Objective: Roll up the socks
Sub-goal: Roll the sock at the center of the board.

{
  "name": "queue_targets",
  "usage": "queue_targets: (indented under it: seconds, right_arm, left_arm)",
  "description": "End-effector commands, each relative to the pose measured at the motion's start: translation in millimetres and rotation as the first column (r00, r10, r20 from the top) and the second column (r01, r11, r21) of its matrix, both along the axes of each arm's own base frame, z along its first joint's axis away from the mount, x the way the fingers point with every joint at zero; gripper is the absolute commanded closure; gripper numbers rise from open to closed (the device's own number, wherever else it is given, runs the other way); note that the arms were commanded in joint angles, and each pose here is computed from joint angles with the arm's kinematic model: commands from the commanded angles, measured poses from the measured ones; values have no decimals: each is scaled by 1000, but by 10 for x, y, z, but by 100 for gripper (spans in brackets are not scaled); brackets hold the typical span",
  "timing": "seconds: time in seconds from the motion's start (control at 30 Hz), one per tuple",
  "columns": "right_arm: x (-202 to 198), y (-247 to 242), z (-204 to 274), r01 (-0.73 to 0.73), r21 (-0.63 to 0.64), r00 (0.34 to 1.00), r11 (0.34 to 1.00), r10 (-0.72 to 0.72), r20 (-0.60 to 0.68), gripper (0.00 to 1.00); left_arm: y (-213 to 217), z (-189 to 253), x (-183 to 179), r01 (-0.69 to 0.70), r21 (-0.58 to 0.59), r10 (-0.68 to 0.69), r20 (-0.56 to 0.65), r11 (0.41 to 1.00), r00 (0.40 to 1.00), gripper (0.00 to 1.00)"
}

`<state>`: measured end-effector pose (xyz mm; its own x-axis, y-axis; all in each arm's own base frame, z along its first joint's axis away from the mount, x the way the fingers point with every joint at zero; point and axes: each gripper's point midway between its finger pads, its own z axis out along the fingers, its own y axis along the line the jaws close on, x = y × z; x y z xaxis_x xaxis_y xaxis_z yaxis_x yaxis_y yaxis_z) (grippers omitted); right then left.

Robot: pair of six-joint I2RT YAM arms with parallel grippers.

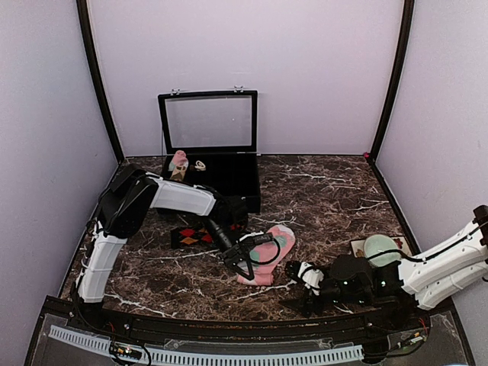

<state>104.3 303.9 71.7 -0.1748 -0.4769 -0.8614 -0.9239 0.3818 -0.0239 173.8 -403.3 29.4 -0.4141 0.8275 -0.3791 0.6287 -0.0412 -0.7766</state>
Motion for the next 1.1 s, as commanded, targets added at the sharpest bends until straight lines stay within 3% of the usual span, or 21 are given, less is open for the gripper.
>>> queue_targets:
  seconds: [0.0, 0.27, 0.57, 0.9, 1.07]
  right_arm:
    - [26, 246, 150, -57, -23, 982, 998, 60, 181, 23]
    - [94, 608, 139, -140, -136, 935, 981, 176, 308, 36]
    - [233, 733, -143, -164, -196, 937, 967, 215, 274, 48]
    - [404, 602, -484, -103, -241, 967, 965, 154, 204, 83]
    - [377, 490, -652, -85, -263, 980, 961, 128, 153, 81]
  left_arm:
    - [310, -509, -52, -7, 241, 11, -14, 971, 1000, 81]
    - [345, -620, 19, -21, 281, 10, 42, 959, 999, 80]
    - [343, -629, 56, -24, 289, 6, 63, 957, 998, 79]
    - [326, -554, 5, 2, 258, -15, 48, 966, 999, 64]
    - [307, -453, -34, 13, 213, -21, 35, 977, 999, 57]
